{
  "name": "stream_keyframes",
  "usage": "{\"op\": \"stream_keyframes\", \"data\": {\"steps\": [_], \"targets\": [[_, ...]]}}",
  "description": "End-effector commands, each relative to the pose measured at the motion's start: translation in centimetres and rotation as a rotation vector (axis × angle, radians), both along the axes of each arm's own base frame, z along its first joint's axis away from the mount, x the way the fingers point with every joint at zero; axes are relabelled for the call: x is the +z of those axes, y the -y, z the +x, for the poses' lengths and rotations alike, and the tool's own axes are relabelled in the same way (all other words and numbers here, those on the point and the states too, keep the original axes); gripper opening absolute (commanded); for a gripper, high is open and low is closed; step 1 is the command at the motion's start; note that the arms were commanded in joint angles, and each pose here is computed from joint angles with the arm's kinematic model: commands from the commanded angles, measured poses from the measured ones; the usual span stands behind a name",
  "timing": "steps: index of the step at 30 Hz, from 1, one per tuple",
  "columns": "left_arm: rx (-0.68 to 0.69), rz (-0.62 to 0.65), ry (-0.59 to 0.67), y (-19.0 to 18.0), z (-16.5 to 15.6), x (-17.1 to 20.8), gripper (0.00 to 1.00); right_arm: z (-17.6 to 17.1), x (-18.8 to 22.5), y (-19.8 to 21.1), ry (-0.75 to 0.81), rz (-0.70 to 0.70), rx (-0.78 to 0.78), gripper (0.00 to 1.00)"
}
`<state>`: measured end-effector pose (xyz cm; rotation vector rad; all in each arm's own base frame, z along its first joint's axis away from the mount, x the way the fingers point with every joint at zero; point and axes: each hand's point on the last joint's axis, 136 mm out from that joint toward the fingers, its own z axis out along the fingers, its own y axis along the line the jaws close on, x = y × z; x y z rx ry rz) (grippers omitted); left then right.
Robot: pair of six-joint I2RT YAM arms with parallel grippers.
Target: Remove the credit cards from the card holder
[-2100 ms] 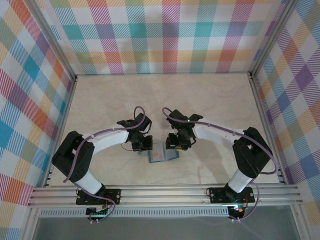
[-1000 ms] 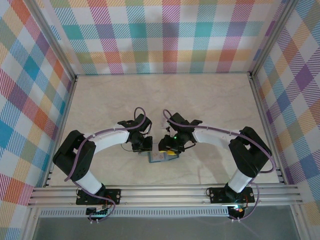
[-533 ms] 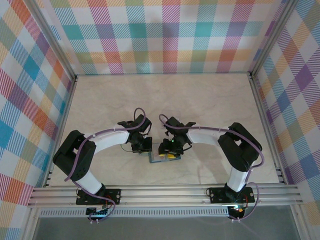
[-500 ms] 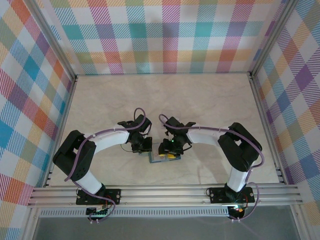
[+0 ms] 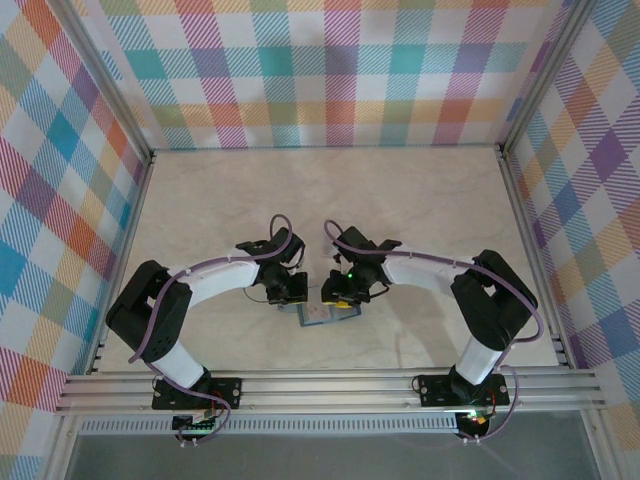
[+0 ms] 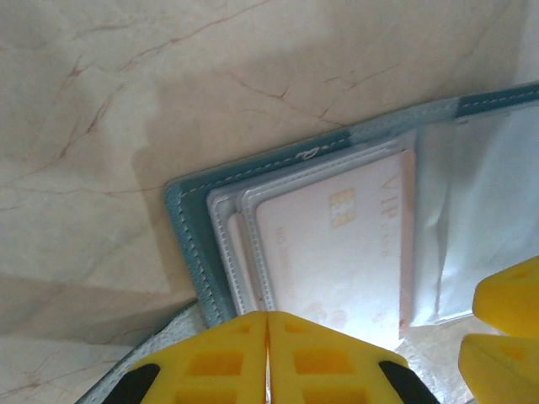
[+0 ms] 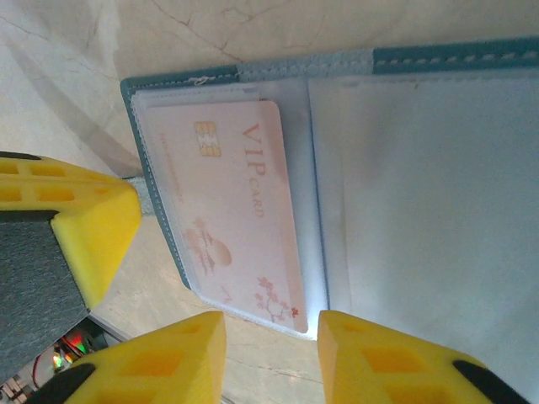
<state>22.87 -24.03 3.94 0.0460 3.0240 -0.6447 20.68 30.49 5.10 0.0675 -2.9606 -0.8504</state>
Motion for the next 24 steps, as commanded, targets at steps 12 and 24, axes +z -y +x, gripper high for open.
{"op": "stream_keyframes", "data": {"steps": [12, 24], "targets": [[-0.019, 0.106, -0.053, -1.0, -0.7, -2.1, 0.07, 2.1, -1.5, -2.4, -0.023, 0.031, 0.050, 0.23], [-0.014, 0.150, -0.040, -1.9, -0.8, -2.0, 0.06, 2.7, -1.6, -0.6, 0.027, -0.065, 0.015, 0.25]]}}
